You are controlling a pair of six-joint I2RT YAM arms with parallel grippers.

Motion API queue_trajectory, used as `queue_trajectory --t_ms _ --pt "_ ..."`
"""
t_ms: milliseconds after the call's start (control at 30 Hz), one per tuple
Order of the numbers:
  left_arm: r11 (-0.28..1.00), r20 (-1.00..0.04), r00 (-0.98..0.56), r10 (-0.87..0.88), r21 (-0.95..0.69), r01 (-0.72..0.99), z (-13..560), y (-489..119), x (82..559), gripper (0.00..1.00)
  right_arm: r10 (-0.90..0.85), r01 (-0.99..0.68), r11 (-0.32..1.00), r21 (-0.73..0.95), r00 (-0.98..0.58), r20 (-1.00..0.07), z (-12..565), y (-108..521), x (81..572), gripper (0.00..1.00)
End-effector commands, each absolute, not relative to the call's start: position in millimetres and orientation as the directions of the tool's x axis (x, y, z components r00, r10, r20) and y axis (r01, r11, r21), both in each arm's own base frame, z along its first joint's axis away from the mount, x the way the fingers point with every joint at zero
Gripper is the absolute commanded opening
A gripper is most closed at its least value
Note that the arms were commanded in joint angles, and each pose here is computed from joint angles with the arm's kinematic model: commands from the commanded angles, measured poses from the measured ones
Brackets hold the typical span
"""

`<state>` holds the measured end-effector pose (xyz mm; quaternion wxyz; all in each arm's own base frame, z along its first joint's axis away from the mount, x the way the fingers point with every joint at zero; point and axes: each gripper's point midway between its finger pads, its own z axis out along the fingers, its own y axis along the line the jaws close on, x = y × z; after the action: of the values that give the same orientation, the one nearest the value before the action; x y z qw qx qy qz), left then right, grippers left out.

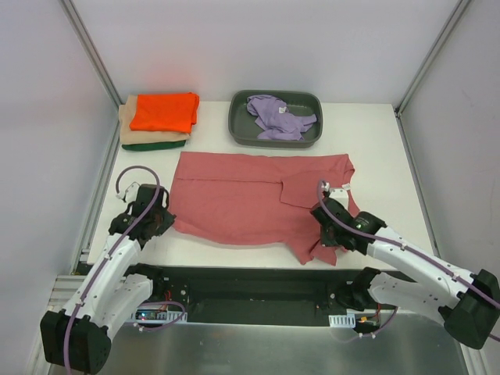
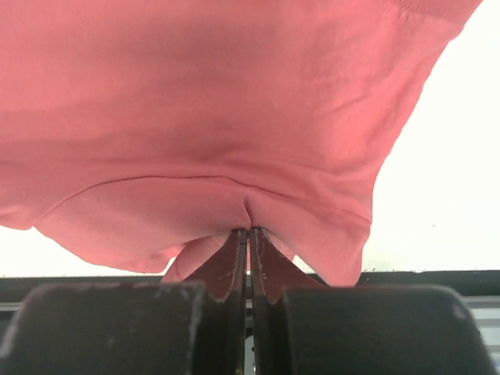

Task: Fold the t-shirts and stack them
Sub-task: Grap the side of the flattened tshirt closest away from the robot with both arms, then fold the other side of the tshirt into a rectangle

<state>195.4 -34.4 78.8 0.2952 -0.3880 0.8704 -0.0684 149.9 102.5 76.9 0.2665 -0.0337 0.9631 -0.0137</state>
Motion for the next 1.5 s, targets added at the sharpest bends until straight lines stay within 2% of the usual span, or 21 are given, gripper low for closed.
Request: queue_trajectory --t_ms 0,533,967,1267,1300,1333,1400,1433,1467 --pt "0.681 -0.514 -0.469 -0.718 -0.379 -0.627 101.9 -30.1 224.5 0.0 -0.053 -0.058 0.998 -0.01 -0.812 -0.581 99.5 110.7 180.3 0.0" --pt "0.666 -0.6 -0.401 -0.693 -0.319 -0.674 120.8 -19.1 297.0 0.0 0.004 -0.006 1.0 0.014 -0.787 -0.617 121.4 110.7 264.7 0.0" --pt "0.654 -0.605 -0.42 -0.676 -0.231 -0.721 107.7 -13.8 335.4 0.0 0.021 0.003 1.0 0.031 -0.807 -0.591 118.9 106.6 322.0 0.0" --pt "0.649 -0.578 -0.457 -0.677 -0.175 -0.741 87.8 -12.7 362.5 0.0 0.069 0.041 0.997 0.061 -0.813 -0.578 92.4 103.0 360.4 0.01" --pt "0.652 -0.574 -0.467 -0.673 -0.163 -0.74 84.5 -11.8 365.2 0.04 0.063 0.038 0.998 0.056 -0.814 -0.578 89.5 103.2 365.6 0.04" --pt "0.66 -0.561 -0.483 -0.672 -0.158 -0.735 81.0 -12.4 368.6 0.18 0.06 0.036 0.998 0.053 -0.815 -0.576 87.6 102.9 371.5 0.07" --pt "0.681 -0.525 -0.52 -0.673 -0.168 -0.712 78.9 -15.0 374.4 0.66 0.05 0.032 0.999 0.042 -0.825 -0.563 82.6 101.6 379.7 0.1" --pt "0.684 -0.505 -0.529 -0.682 -0.185 -0.705 79.9 -16.5 374.8 0.83 0.051 0.038 0.999 0.036 -0.83 -0.555 81.4 99.5 382.3 0.15" --pt "0.688 -0.494 -0.534 -0.686 -0.203 -0.697 82.5 -18.1 375.2 0.99 0.05 0.045 0.999 0.022 -0.836 -0.547 84.9 96.2 382.4 0.27"
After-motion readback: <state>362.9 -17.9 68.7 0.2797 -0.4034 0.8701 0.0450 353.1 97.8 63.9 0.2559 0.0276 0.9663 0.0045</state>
